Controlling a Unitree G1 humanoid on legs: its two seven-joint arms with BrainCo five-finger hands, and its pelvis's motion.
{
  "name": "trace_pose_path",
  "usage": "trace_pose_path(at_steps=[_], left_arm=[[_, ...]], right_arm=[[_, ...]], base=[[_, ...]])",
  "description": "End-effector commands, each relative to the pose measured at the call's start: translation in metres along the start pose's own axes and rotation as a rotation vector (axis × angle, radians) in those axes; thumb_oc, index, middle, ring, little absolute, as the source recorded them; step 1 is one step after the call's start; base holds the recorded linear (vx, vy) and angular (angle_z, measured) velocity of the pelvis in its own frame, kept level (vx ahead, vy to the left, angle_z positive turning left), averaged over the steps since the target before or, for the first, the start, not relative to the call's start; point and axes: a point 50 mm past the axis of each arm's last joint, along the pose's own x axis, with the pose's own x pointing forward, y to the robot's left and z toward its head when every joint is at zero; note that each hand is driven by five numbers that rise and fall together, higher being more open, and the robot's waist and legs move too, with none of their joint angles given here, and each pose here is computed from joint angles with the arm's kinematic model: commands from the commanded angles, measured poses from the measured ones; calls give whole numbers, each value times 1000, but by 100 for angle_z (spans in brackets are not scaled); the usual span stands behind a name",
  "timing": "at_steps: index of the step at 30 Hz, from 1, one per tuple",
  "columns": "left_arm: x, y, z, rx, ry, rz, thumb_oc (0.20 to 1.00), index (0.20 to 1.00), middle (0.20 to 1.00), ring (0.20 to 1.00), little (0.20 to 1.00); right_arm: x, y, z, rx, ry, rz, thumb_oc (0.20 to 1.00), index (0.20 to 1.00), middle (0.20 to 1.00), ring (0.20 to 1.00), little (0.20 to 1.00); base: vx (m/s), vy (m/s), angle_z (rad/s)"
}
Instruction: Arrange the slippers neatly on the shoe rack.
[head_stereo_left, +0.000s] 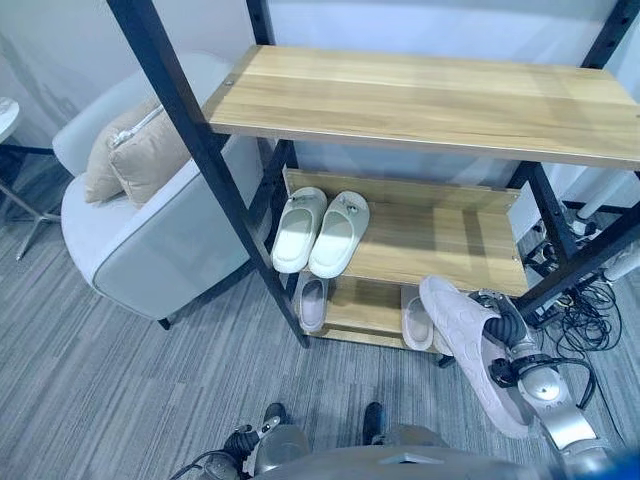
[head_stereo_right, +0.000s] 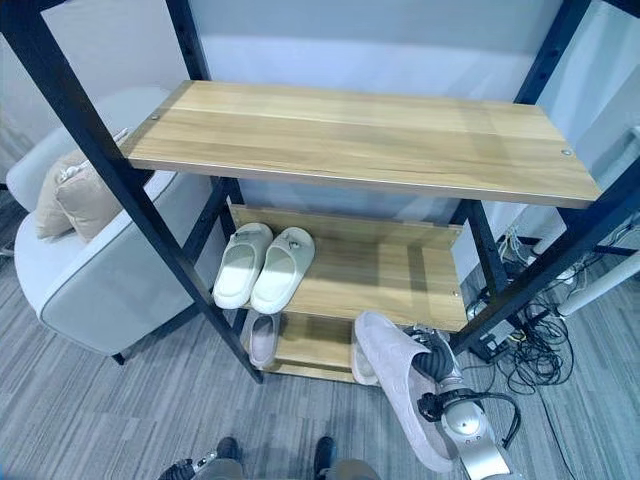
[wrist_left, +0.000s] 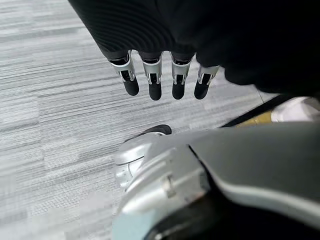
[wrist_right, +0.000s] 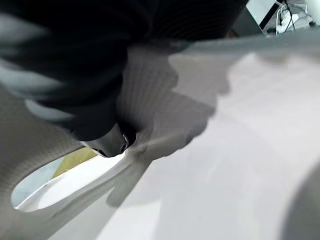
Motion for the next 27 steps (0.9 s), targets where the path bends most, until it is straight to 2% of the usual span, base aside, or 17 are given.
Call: trace_pose_path(at_steps=[1, 5, 19, 27], left_arm=[[-1, -8, -2, 50, 4, -27, 1000, 1000, 1000, 1000, 1000], [2, 5, 10, 51, -33, 10, 1000, 1000, 1000, 1000, 1000], [8, 42, 73, -28, -230, 157, 1000, 1000, 1000, 1000, 1000], [6, 55, 87, -93, -285, 234, 1000, 1000, 1000, 1000, 1000]], right_arm=[[1, 0, 23, 50, -120, -1, 200, 200, 200, 200, 200], [6, 13, 32, 58, -149, 55, 200, 200, 200, 200, 200], [30, 14, 88, 27, -379, 63, 200, 200, 200, 200, 200], [42, 4, 126, 183, -512, -5, 200, 200, 200, 200, 200]], base=[[177, 352, 6], [54, 194, -23], [-111, 27, -8], [-9, -51, -2]])
